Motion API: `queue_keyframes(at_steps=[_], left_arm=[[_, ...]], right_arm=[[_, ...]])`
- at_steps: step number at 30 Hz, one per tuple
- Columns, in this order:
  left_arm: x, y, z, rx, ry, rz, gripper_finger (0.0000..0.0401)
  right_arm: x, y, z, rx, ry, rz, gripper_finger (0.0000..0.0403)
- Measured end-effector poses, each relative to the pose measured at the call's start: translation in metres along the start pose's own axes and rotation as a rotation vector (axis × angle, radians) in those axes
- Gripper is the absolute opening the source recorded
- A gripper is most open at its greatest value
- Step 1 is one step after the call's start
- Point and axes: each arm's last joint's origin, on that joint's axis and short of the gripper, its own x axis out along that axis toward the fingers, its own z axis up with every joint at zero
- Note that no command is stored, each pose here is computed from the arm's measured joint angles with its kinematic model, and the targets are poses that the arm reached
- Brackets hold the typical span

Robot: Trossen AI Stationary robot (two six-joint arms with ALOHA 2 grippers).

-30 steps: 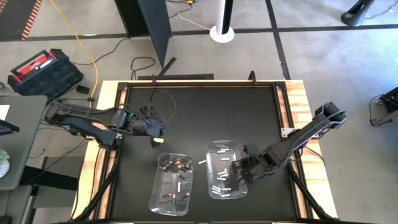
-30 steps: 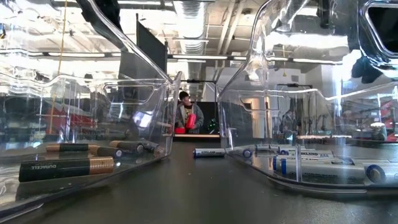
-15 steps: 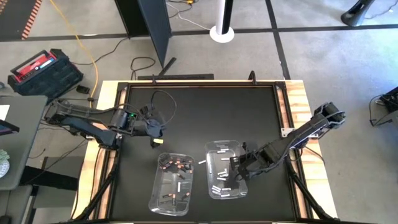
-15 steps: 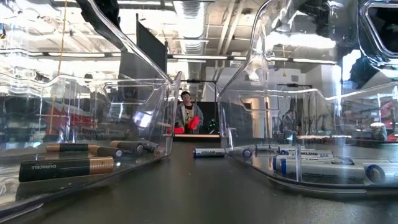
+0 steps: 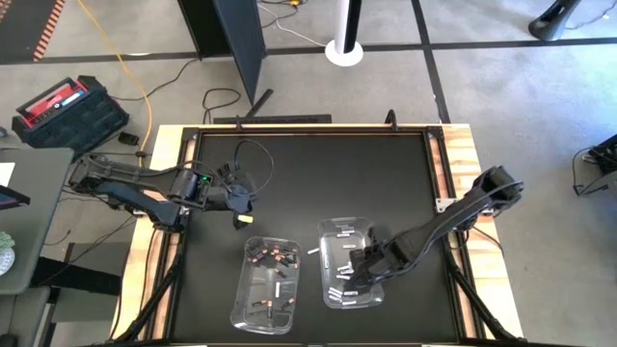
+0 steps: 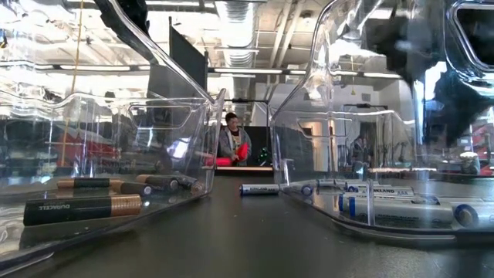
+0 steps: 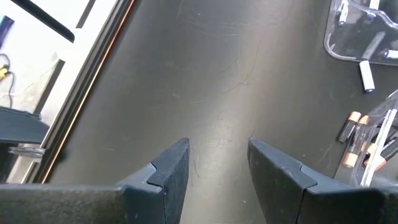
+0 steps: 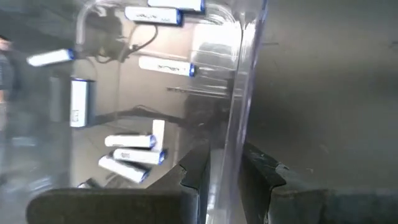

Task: Sort batteries
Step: Move the right transparent bin to the top of the table

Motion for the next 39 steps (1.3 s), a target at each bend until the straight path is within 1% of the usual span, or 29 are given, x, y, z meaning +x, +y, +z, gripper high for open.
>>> queue_keyframes(at_steps=[7, 9, 12, 14, 19, 25, 29, 32, 35, 39], left_arm=[[0.0, 0.0, 0.0, 0.004, -0.001, 0.0, 0.0157], [0.0, 0.0, 0.0, 0.004, -0.001, 0.0, 0.0157], [0.0, 0.0, 0.0, 0.007, -0.002, 0.0, 0.0157], [0.0, 0.0, 0.0, 0.006, -0.003, 0.0, 0.0157], [0.0, 0.0, 0.0, 0.01, -0.003, 0.0, 0.0157], [0.0, 0.0, 0.0, 0.01, -0.003, 0.0, 0.0157], [0.0, 0.0, 0.0, 0.013, -0.004, 0.0, 0.0157], [0.0, 0.0, 0.0, 0.025, -0.004, 0.0, 0.0157], [0.0, 0.001, 0.002, 0.02, -0.011, 0.001, 0.0157], [0.002, 0.004, 0.004, -0.001, -0.019, 0.009, 0.0157]], right_arm=[[0.025, 0.005, -0.01, -0.006, 0.066, -0.067, 0.0087], [0.027, 0.005, -0.011, -0.01, 0.084, -0.085, 0.0071], [0.029, 0.005, -0.012, -0.004, 0.084, -0.086, 0.0023], [0.028, 0.005, -0.011, -0.003, 0.083, -0.089, 0.0011], [0.022, 0.005, -0.007, 0.013, 0.092, -0.069, 0.0004], [-0.003, -0.002, 0.005, 0.056, 0.078, -0.039, 0.0002], [-0.024, -0.012, 0.023, 0.086, 0.038, -0.048, 0.0001], [-0.034, -0.019, 0.044, 0.081, 0.019, -0.08, 0.0001], [-0.039, -0.024, 0.073, 0.085, 0.003, -0.1, 0.0001], [-0.039, -0.025, 0.121, 0.06, -0.028, -0.081, 0.0]])
